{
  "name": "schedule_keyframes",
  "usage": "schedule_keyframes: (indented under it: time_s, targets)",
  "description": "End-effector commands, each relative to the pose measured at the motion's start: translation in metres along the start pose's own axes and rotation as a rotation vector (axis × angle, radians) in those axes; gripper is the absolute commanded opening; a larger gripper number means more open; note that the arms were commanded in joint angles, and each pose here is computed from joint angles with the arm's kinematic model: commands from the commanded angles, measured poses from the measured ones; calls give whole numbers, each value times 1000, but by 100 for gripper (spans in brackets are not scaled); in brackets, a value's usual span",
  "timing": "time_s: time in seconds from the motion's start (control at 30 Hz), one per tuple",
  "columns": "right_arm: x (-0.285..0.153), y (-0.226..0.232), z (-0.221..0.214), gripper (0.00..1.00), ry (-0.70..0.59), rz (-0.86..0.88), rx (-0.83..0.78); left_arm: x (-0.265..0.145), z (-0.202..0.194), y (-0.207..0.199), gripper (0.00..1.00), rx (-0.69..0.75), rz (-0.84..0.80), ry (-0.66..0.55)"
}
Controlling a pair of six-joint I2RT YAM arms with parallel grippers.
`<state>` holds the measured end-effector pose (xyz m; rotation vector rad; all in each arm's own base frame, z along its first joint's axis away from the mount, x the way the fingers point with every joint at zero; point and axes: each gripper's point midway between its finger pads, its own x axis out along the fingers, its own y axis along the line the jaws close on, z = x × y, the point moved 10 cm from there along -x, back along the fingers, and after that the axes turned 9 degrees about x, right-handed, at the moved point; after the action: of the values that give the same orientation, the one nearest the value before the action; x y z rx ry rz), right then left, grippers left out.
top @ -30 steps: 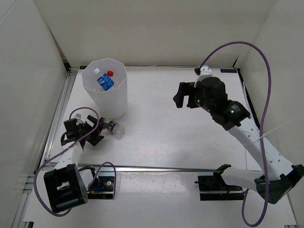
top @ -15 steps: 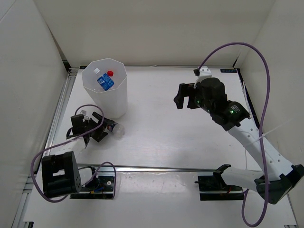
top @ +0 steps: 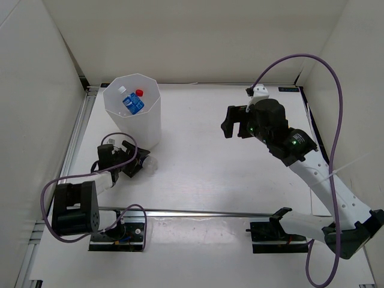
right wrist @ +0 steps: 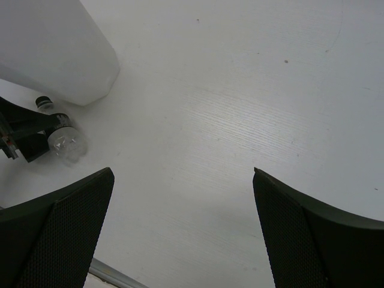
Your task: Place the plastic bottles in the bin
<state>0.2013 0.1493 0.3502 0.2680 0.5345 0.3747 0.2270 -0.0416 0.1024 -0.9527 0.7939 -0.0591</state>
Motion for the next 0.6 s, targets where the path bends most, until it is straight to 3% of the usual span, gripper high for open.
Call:
schedule_keyframes:
  time_s: [0.0, 0.13, 0.3, 0.57]
  targets:
    - [-6, -3, 2, 100, -29, -6, -21, 4, 0, 5, 98, -24, 49, -13]
    - [-6, -4, 1, 100, -21, -10, -23, 7, -4, 7, 92, -27, 60, 7]
    - [-6, -5, 2, 100, -29, -28, -23, 6, -16, 16, 70, -35, 78, 34]
    - [-6, -5, 2, 100, -29, -28, -23, -9, -28, 18, 54, -21, 79, 49]
